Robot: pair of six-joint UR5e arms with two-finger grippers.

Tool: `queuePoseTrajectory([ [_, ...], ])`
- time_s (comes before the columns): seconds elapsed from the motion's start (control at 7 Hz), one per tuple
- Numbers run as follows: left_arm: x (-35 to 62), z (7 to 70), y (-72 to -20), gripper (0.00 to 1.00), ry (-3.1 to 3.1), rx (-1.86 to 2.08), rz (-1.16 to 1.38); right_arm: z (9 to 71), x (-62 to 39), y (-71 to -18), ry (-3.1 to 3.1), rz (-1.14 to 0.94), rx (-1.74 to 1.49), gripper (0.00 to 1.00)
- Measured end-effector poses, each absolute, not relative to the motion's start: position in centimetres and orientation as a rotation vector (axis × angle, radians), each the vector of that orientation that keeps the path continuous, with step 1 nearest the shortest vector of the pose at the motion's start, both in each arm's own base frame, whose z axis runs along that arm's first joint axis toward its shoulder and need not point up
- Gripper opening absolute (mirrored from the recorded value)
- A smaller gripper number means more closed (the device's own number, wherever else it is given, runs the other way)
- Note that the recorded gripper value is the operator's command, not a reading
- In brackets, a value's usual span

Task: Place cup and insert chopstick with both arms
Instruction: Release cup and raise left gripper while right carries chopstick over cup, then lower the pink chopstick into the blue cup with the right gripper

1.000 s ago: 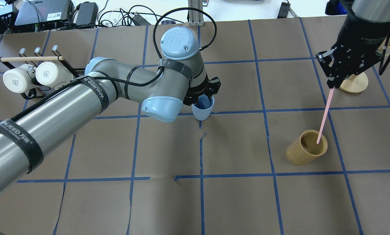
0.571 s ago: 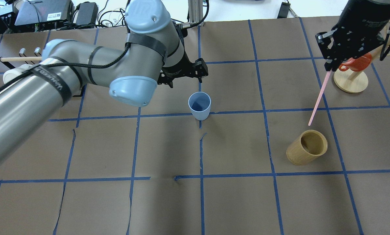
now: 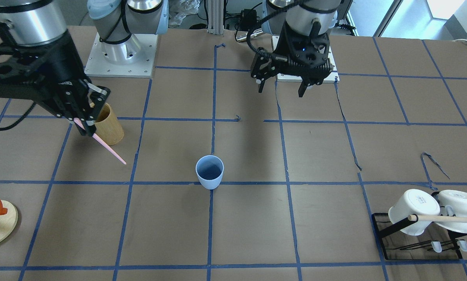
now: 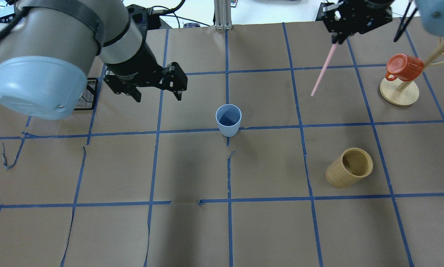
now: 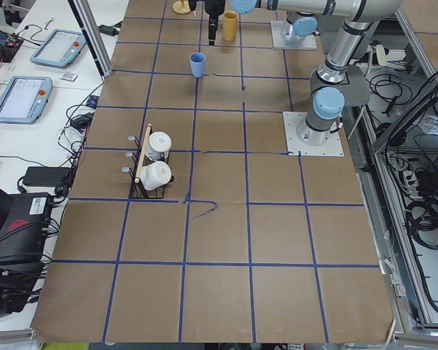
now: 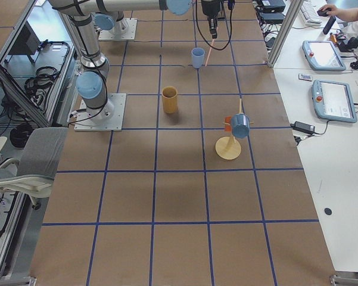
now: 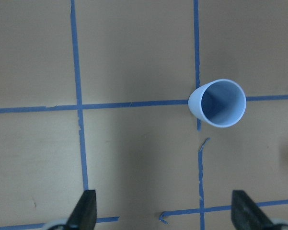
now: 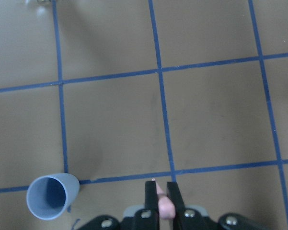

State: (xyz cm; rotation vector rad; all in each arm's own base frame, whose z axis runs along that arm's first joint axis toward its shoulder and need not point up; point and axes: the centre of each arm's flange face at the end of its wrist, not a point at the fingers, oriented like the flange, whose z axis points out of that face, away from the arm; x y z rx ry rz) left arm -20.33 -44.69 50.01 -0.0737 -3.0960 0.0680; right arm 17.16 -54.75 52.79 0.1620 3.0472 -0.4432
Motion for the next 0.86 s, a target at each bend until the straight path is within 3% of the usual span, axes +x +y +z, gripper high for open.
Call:
queuePoseTrajectory([
  [0.86, -18.9, 55.2, -47.9, 1.00, -3.126, -0.192, -0.008, 47.2, 31.9, -51.9, 2.976, -0.476, 0.234, 0.00],
])
